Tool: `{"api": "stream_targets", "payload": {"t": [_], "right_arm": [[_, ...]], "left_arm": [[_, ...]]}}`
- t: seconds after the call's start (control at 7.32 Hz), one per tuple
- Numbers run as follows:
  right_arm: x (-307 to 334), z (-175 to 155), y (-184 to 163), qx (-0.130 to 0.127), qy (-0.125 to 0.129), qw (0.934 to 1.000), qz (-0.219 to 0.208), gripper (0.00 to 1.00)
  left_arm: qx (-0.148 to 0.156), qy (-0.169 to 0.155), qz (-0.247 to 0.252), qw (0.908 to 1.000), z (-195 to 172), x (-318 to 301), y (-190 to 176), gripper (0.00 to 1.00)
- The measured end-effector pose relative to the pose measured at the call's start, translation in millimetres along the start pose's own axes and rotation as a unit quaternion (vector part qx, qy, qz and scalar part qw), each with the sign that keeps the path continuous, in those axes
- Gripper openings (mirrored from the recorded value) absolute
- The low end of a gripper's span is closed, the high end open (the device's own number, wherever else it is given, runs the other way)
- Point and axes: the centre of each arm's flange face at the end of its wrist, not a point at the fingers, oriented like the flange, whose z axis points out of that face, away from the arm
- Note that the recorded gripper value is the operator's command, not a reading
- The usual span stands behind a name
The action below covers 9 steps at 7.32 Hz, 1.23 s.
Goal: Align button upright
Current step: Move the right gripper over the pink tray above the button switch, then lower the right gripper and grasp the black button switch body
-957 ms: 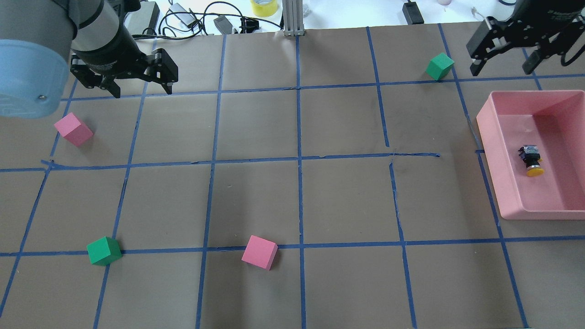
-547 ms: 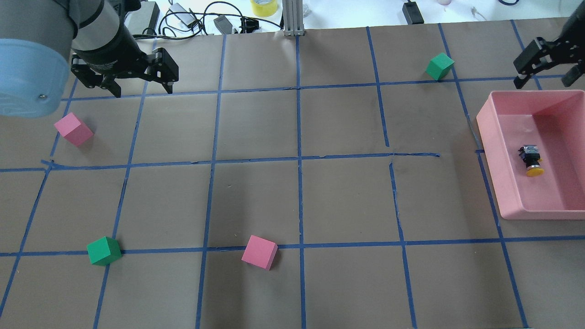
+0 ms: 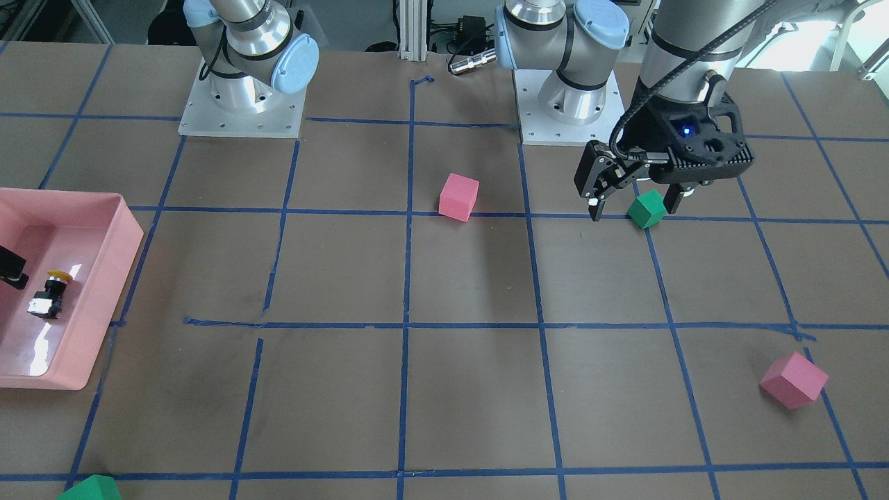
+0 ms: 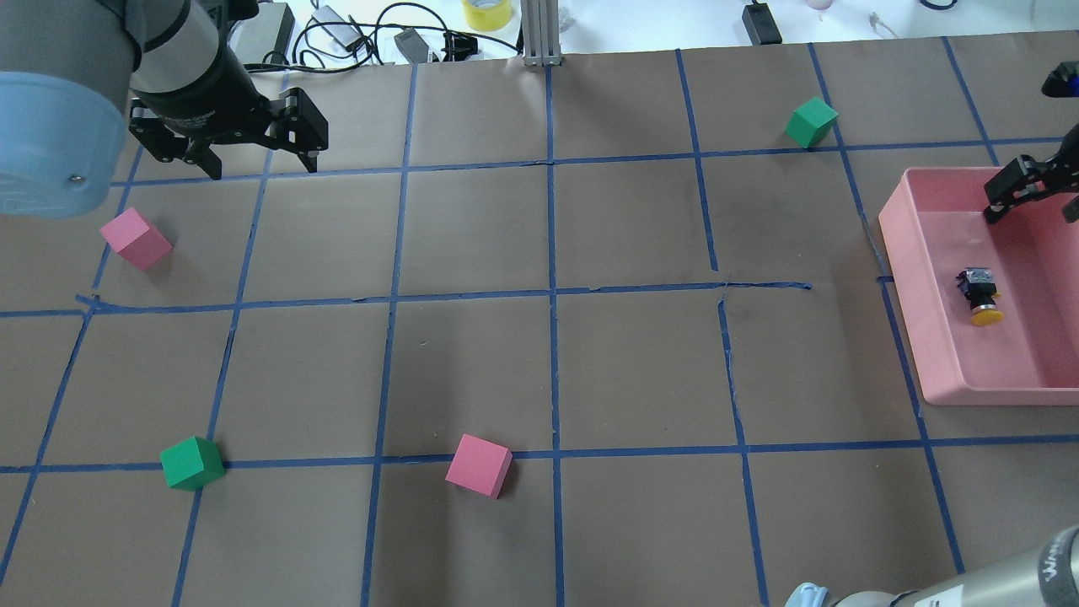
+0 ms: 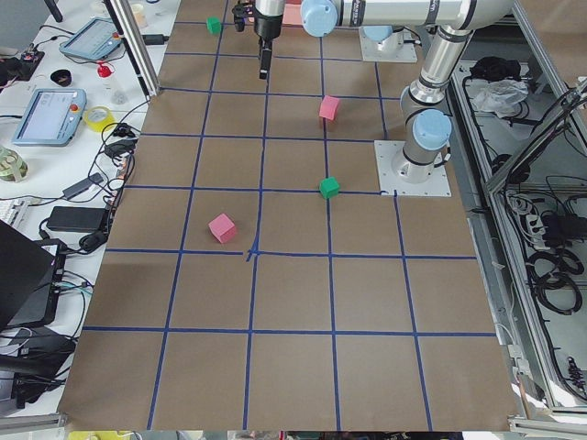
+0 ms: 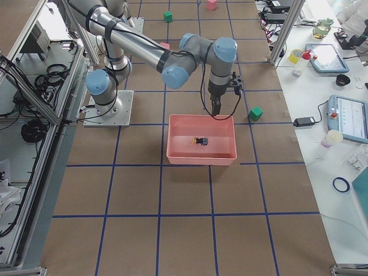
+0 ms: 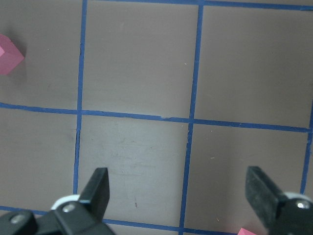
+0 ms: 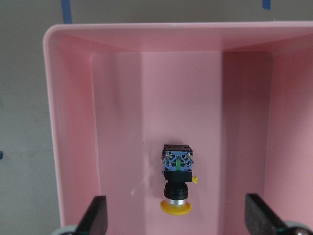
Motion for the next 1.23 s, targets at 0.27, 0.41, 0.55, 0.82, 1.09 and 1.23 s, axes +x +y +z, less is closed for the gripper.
{"api": "stream_targets", "payload": {"t": [0.27, 0.41, 0.55, 0.82, 1.09, 1.23], "right_arm": [[0, 39, 5, 0.001, -0.001, 1.0, 0.002, 1.0], [-1, 49, 7, -0.002, -0.003, 1.0, 0.002, 1.0], [-1, 58, 8, -0.006, -0.004, 1.0, 0.001, 1.0], [3, 73, 3, 0.0, 0.004, 1.0, -0.001, 1.0], [6, 87, 2, 0.0, 0.005, 1.0, -0.008, 1.0], [7, 91, 3, -0.002, 0.003, 1.0, -0.009, 1.0]], "left_arm": [[0.0, 0.0, 0.0, 1.0, 0, 0, 0, 1.0], [0.0, 0.0, 0.0, 1.0, 0, 0, 0, 1.0], [0.0, -0.001, 0.0, 1.0, 0, 0, 0, 1.0], [0.0, 0.0, 0.0, 1.0, 0, 0, 0, 1.0], [0.002, 0.0, 0.001, 1.0, -2, 1, 1, 1.0], [0.002, 0.0, 0.001, 1.0, -3, 1, 1, 1.0]]}}
